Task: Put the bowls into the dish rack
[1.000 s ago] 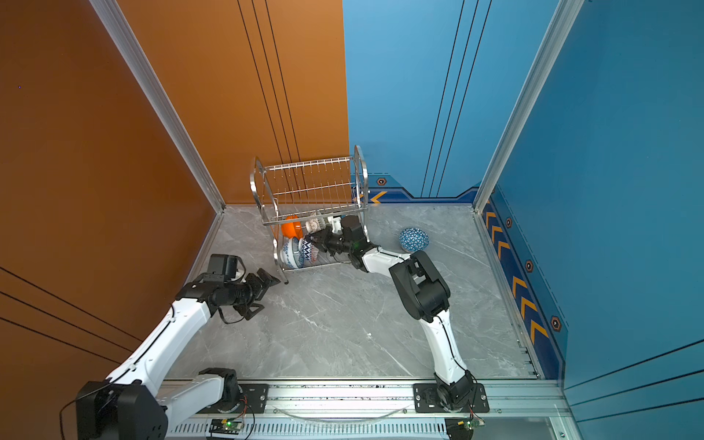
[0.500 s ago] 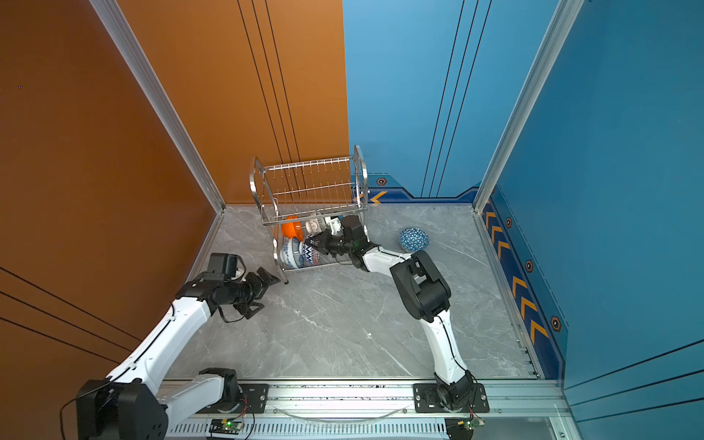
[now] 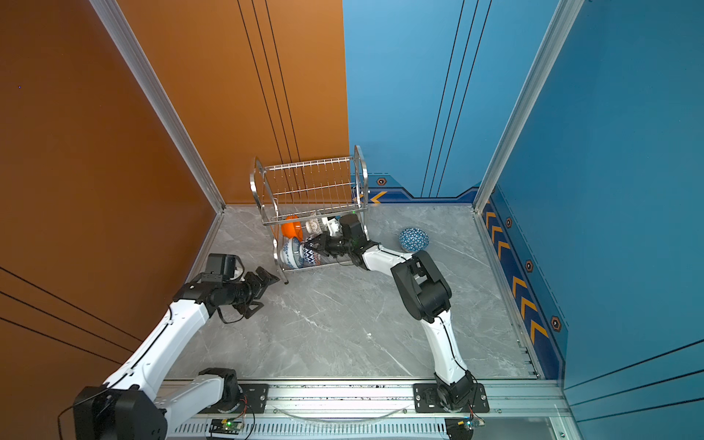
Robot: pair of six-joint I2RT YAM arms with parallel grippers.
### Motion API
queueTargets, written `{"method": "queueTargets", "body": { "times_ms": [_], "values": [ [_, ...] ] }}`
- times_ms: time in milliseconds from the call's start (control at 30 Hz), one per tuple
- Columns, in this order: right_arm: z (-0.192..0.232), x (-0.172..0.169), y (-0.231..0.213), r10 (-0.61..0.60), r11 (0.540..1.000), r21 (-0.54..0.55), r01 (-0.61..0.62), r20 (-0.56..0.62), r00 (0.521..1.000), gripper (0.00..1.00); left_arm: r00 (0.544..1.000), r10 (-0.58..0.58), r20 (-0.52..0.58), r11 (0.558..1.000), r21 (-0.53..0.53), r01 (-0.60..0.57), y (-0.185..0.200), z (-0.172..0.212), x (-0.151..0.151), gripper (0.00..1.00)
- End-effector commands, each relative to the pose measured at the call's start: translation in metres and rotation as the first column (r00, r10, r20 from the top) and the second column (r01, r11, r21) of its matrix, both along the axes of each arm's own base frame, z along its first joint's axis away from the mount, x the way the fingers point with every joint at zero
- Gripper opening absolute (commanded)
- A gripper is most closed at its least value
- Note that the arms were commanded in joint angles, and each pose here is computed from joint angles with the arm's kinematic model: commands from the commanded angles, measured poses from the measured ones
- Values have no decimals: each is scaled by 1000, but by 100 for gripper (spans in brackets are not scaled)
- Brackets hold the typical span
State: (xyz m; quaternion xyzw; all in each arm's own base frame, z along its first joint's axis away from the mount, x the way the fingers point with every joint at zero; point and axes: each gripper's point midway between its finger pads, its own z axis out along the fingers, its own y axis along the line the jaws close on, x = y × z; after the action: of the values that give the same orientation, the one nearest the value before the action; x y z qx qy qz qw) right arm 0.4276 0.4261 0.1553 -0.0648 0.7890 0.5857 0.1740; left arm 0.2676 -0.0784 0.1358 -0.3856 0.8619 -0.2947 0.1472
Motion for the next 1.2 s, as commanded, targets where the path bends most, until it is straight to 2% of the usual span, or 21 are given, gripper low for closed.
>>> {"method": "queueTargets", "body": {
  "times_ms": [0,467,667,700,900,1167],
  "values": [
    [-26,-13,-8,-6,997,-83,-1,-82,997,17,1000,9,-7,1000,12,-9,4,-1,-6,98],
    [3,-19,-9,-30,999,-42,28,-61,998,36,1000,9,6,1000,3,-9,1,-2,-16,98],
    [0,-25,-13,-40,999,-40,37,-77,996,41,1000,8,7,1000,1,-8,0,-3,-20,98],
    [16,-27,-15,-43,999,-22,42,-52,998,42,1000,6,5,1000,1,-6,-1,-4,-20,98],
    [22,-32,-18,-53,998,-16,53,-47,997,47,1000,-2,8,1000,2,2,-3,-4,-22,98],
    [29,-36,-22,-61,998,-21,61,-38,997,60,1000,-8,6,1000,1,8,-5,-5,-24,98]
  ]
}}
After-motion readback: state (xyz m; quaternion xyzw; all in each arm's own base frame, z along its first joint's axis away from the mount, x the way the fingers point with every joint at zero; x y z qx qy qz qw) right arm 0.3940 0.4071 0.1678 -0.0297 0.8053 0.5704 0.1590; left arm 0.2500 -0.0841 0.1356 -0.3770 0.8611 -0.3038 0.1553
